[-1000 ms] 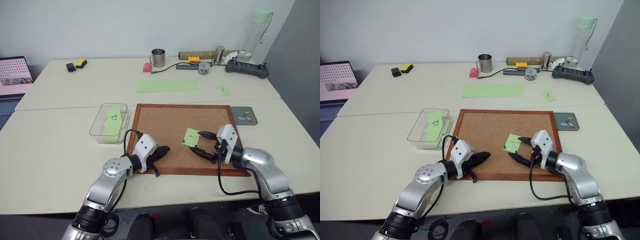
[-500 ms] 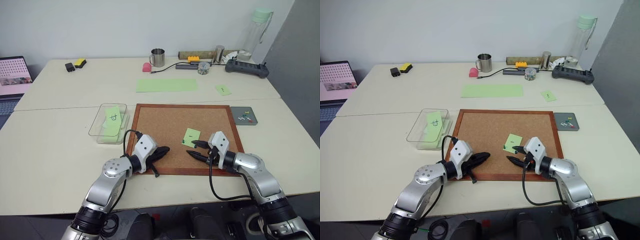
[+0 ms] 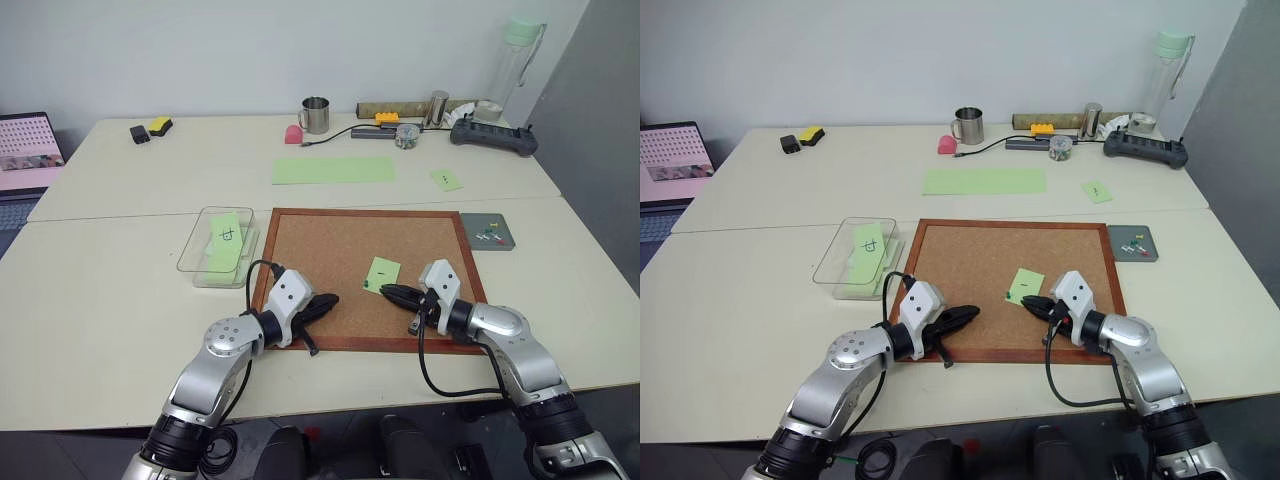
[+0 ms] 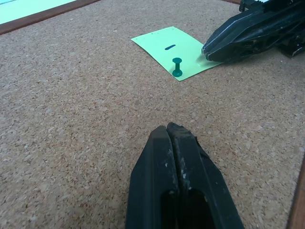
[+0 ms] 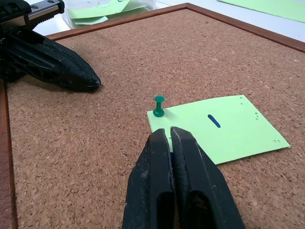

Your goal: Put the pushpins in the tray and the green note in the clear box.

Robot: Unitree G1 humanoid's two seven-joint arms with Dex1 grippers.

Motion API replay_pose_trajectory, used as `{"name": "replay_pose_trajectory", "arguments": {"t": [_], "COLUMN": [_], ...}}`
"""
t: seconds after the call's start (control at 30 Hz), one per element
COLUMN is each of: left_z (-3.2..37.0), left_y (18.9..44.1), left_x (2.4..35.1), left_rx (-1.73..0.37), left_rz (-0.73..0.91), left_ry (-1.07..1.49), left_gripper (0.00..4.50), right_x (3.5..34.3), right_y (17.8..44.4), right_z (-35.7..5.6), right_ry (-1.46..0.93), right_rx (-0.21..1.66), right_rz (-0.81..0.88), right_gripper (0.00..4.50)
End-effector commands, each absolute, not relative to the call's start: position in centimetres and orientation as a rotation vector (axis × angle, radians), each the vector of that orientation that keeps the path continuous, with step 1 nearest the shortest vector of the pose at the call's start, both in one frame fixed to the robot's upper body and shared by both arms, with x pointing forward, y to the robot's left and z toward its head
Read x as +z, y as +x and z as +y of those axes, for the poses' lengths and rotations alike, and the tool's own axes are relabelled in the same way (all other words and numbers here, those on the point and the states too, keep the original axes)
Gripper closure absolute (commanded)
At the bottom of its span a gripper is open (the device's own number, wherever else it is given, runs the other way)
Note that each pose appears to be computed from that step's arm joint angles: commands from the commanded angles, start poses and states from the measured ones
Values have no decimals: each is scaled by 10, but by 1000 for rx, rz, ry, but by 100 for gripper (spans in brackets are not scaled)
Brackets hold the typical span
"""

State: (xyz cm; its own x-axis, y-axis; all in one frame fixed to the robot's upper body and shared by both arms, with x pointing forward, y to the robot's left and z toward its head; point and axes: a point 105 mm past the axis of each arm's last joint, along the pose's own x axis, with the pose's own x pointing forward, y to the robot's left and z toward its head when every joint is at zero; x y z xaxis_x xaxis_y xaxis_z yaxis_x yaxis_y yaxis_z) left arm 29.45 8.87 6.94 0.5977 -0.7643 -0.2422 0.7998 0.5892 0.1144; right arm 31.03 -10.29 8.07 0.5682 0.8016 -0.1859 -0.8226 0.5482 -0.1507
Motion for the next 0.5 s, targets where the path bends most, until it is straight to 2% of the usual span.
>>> {"name": "replay_pose_trajectory", "arguments": {"t": [0.03,0.23,0.5], "left_z": [94,95,94], "left_y": [288,287,288], "left_x": [50,49,49], "left_rx": [-914,-910,-916], "left_rz": [266,269,268], "left_ry": [223,225,226], "left_gripper": [450,450,450], "right_x": [114,153,159], "right_y": [309,312,315], "right_z": [-97,-97,-115], "right_ry": [-211,-169,-152], "right_rx": [982,900,854], "right_rz": [-30,-177,-146], "right_gripper": [446,446,446]}}
